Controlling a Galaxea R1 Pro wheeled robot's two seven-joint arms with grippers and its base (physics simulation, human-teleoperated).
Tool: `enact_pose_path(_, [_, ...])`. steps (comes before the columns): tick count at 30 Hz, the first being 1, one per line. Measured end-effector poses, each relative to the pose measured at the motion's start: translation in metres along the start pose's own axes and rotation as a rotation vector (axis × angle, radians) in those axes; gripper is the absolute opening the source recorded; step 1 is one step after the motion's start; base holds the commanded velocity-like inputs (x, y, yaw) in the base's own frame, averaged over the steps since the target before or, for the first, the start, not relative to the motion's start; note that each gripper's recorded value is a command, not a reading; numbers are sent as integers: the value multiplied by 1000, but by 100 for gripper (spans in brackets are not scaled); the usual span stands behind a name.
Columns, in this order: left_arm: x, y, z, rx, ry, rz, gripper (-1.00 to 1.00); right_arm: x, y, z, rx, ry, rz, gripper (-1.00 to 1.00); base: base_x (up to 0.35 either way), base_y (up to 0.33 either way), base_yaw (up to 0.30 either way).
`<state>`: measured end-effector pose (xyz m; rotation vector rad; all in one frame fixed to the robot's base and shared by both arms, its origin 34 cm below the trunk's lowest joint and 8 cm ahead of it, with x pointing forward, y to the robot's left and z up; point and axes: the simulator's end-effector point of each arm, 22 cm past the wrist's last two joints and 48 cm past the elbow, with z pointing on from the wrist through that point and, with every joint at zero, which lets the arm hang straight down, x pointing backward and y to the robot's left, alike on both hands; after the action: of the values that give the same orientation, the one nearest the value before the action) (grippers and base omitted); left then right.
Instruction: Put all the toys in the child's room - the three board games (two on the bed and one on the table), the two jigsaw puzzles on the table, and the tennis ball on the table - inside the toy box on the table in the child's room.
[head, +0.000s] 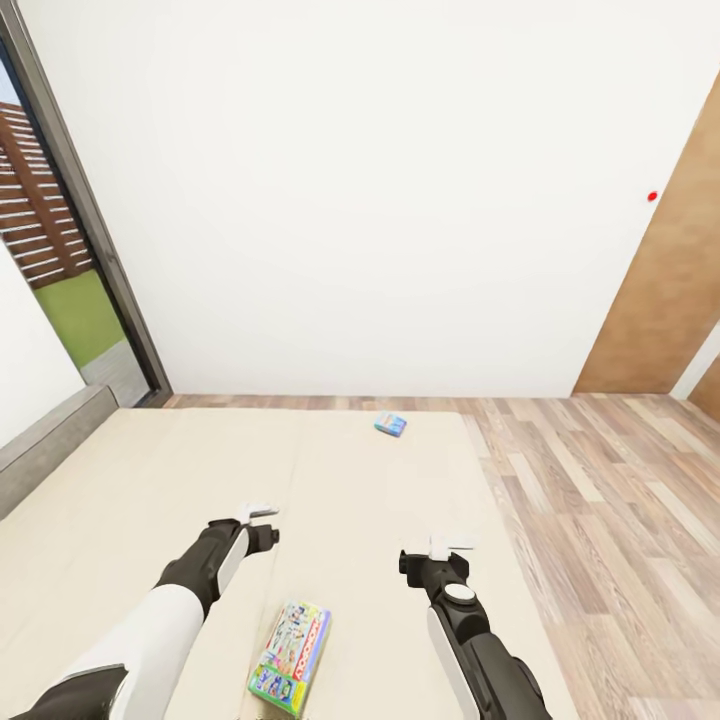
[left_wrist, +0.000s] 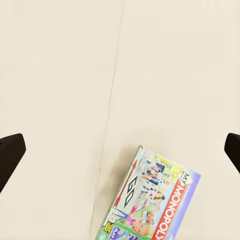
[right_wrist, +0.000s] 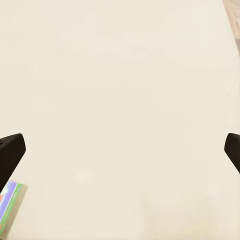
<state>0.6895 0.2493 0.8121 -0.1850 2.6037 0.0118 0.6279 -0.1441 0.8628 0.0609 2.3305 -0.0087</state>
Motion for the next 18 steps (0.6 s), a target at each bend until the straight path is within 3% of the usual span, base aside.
enact_pose_path(12, [7, 1, 7, -1, 16, -1, 100, -9, 3, -5, -17, 22, 3, 100, 0, 0, 68])
enact_pose_path(16, [10, 0, 9, 1, 22, -2, 100, -41, 9, -27, -63, 21, 42, 100, 0, 0, 70])
enact_pose_path(18, [12, -1, 11, 2, 26, -3, 100, -48, 20, -48, -132, 45, 93, 100, 0, 0, 70])
